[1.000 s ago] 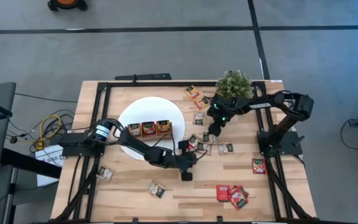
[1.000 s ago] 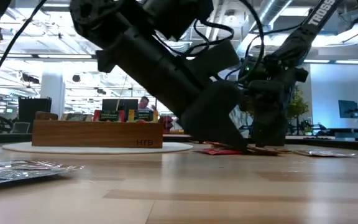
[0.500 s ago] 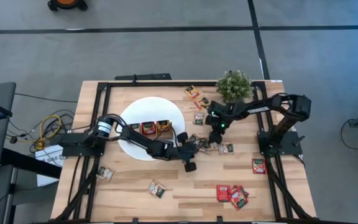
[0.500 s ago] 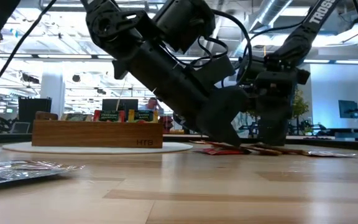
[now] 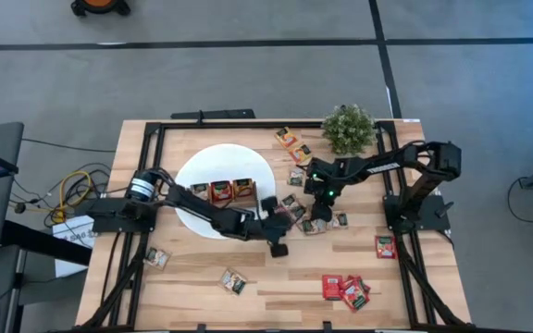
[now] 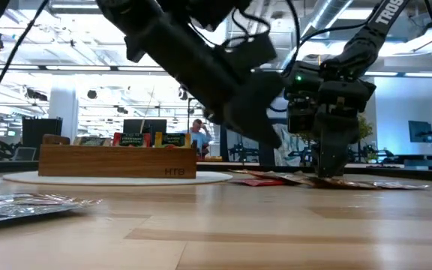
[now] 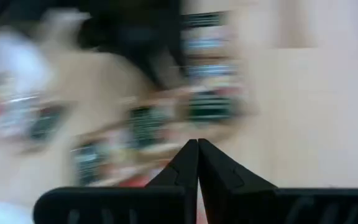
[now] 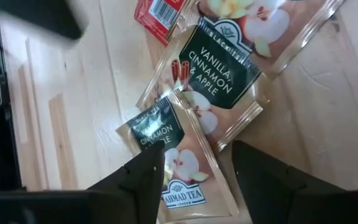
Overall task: Pick & Place Tea
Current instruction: Put the brown tea bag into the left section of the wooden organizer
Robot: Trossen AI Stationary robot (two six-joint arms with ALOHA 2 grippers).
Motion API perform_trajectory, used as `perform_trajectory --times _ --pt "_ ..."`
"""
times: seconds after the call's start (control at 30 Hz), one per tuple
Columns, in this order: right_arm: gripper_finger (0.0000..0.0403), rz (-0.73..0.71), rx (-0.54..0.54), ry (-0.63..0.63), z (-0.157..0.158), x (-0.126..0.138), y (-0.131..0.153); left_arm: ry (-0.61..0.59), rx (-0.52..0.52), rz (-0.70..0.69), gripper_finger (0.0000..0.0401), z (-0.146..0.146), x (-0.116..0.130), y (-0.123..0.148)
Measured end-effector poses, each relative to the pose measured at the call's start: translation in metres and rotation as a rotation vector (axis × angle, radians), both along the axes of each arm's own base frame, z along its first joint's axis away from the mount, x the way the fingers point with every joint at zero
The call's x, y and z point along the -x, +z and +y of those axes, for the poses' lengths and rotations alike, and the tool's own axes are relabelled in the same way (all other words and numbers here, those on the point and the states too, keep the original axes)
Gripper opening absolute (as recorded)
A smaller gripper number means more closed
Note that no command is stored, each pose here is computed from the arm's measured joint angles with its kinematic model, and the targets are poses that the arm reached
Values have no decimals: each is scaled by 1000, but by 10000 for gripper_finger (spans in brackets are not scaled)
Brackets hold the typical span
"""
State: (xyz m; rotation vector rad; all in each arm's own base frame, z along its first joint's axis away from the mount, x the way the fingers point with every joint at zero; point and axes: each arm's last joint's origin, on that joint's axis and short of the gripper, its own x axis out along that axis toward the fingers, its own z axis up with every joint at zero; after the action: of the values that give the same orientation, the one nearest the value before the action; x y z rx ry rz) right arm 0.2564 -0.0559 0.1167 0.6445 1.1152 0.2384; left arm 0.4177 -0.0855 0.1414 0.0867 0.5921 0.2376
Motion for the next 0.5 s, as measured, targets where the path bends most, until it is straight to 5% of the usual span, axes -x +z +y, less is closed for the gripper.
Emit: perform_trajectory --times 0.17,0.5 --pt "174 13 -3 2 0 1 0 -296 204 -149 0 -25 -11 -2" --pt "177 35 -8 34 9 1 -1 -163 222 -156 0 -4 -35 -33"
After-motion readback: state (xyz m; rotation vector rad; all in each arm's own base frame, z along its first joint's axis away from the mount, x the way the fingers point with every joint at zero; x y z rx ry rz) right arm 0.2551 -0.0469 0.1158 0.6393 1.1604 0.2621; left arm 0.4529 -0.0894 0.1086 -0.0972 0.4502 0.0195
